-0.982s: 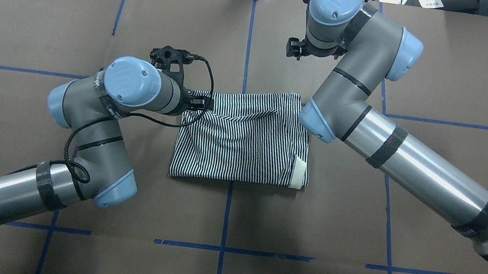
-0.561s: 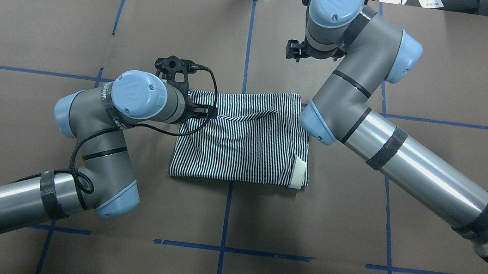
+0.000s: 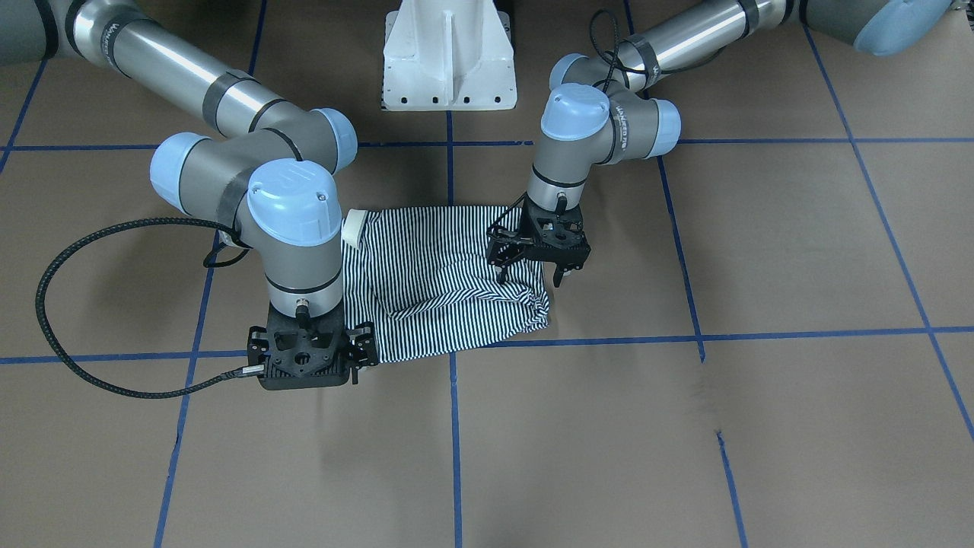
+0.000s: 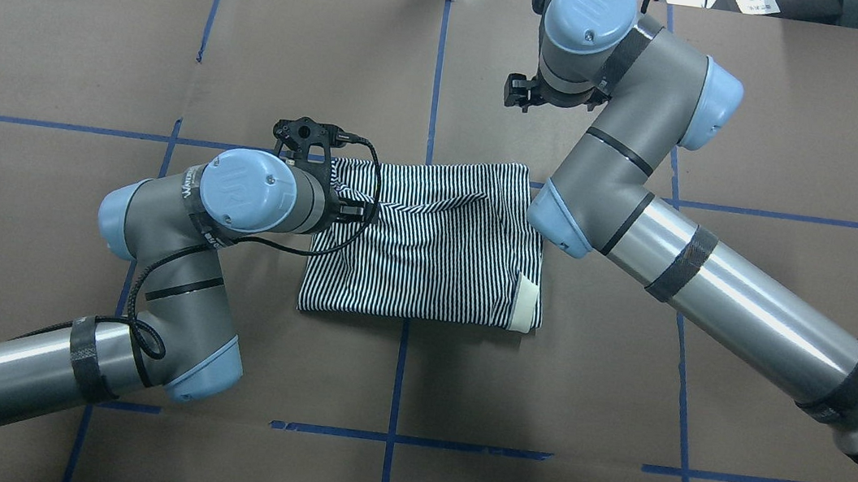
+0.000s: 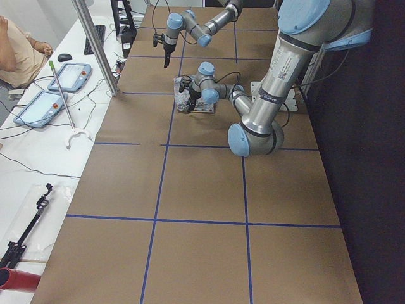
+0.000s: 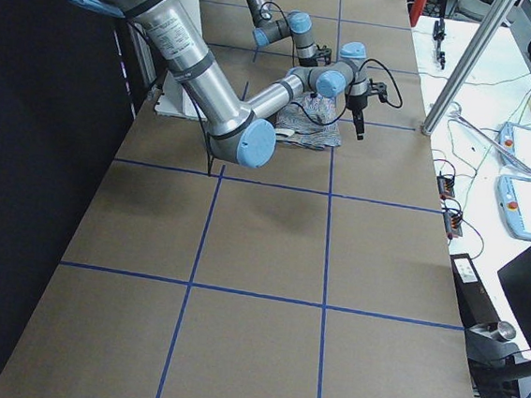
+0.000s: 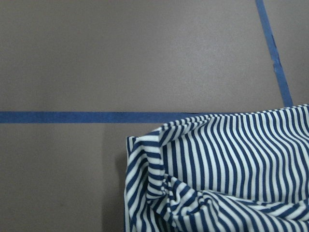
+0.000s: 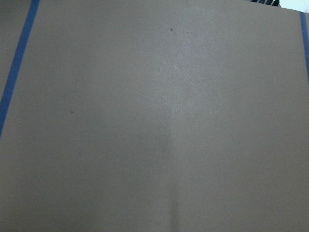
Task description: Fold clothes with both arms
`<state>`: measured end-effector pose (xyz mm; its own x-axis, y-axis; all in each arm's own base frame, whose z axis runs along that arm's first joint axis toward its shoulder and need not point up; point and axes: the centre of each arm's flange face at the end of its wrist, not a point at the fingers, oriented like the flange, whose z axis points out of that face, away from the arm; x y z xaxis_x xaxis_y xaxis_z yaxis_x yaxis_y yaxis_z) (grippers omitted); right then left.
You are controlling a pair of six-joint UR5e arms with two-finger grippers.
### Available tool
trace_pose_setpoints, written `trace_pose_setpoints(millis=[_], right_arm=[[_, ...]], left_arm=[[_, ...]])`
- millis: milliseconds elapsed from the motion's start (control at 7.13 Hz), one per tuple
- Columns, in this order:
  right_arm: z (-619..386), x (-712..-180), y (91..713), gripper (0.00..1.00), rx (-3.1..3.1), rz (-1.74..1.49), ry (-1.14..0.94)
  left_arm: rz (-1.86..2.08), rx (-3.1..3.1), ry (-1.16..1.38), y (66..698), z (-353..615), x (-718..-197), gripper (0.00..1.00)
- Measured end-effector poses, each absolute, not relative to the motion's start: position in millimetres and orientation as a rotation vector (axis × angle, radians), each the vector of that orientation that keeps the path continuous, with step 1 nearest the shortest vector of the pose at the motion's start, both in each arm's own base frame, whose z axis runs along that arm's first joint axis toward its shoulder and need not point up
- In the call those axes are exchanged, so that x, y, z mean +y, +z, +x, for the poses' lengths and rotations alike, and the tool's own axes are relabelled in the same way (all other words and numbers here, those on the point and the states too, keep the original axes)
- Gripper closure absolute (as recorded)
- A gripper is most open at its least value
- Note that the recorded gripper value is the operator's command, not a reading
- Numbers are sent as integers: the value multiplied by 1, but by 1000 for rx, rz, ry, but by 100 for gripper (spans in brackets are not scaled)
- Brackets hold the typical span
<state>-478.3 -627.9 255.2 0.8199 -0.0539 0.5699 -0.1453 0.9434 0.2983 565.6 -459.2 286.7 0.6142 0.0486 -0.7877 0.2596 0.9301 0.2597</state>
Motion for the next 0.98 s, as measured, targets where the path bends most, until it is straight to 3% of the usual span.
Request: trace_pose_setpoints(millis=[421,982], right_arm=[[-478,-628,256,0,-610,339,51],[-484,-623,255,0,-617,335,52]], left_arm=[[389,867,-106,298,566,-472,0],[450,744,-137,312,527,-594,0]])
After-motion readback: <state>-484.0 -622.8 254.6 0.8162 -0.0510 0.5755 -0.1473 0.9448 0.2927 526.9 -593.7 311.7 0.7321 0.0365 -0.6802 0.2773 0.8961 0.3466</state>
